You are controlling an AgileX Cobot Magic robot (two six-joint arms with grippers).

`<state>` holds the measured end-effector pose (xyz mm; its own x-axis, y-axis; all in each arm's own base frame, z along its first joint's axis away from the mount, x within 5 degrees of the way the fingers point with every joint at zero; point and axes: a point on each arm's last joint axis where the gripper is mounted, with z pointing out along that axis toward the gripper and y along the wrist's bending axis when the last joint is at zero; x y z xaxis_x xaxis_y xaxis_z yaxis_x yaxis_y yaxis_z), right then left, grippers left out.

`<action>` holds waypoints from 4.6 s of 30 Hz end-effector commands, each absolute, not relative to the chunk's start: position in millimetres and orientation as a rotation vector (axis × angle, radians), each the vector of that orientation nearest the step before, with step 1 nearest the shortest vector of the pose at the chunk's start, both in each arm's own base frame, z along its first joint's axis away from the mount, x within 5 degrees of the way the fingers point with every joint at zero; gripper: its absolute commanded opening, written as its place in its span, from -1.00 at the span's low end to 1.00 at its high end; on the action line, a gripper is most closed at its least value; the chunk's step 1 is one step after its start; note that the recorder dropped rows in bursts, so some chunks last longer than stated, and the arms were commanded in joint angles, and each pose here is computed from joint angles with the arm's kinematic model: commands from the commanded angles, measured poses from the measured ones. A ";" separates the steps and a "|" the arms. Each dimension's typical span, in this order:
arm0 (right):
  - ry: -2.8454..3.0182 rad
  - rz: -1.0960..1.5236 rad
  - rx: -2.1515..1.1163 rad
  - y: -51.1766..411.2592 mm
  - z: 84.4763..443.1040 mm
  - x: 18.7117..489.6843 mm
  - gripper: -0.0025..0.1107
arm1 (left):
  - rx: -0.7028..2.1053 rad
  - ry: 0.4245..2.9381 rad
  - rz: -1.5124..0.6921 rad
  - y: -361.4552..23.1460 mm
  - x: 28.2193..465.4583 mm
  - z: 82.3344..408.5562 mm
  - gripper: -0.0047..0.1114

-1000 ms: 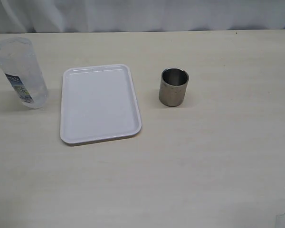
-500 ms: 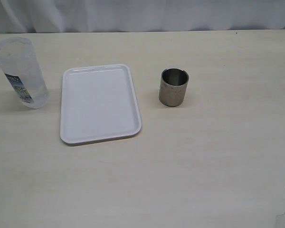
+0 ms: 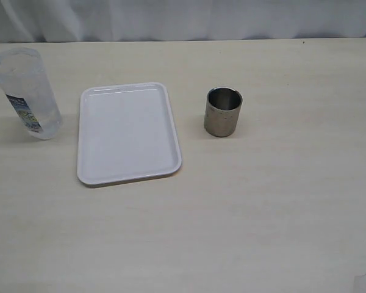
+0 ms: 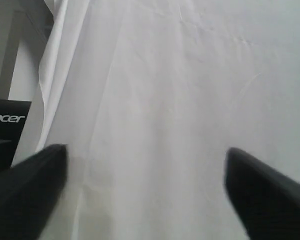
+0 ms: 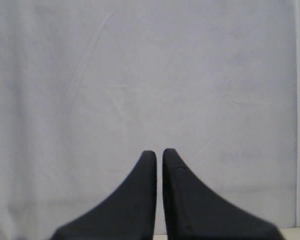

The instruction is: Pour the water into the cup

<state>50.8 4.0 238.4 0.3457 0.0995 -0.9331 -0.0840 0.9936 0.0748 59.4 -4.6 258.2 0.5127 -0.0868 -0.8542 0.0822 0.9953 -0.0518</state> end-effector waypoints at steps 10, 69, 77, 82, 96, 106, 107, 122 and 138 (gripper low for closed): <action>1.200 0.112 0.016 3.8 238.3 50.2 -0.88 | 0.085 1.386 -0.126 -11.1 130.1 218.6 0.89; 1.208 0.118 0.012 4.4 239.6 55.5 0.08 | 0.244 1.772 -0.211 -18.6 307.7 91.3 -0.12; 1.268 0.164 -0.113 15.8 238.7 78.3 0.57 | 0.276 1.770 -0.230 -21.3 306.9 91.2 -0.92; 1.336 0.221 -0.165 22.4 231.8 99.4 0.57 | 0.279 1.770 -0.231 -21.5 306.8 91.2 -0.92; 1.612 0.387 -0.374 43.7 192.9 198.8 0.57 | 0.281 1.769 -0.233 -21.7 306.7 91.1 -0.92; 1.697 0.495 -0.438 52.6 148.5 257.6 0.57 | 0.281 1.769 -0.233 -21.7 306.7 91.1 -0.92; 1.693 0.509 -0.461 54.4 145.9 261.7 0.57 | 0.281 1.769 -0.233 -21.7 306.7 91.1 -0.92; 1.708 0.582 -0.615 66.1 95.6 307.7 0.57 | 0.281 1.769 -0.233 -21.7 306.7 91.1 -0.92; 1.701 0.600 -0.672 77.7 53.4 355.5 0.57 | 0.281 1.769 -0.233 -21.7 306.7 91.1 -0.92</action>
<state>349.4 76.0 58.1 -0.1928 -0.1178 -0.9741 -0.6969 0.7154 0.0514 306.2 -19.0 89.6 -0.2155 0.0646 -0.9744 0.2978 0.9546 -0.0025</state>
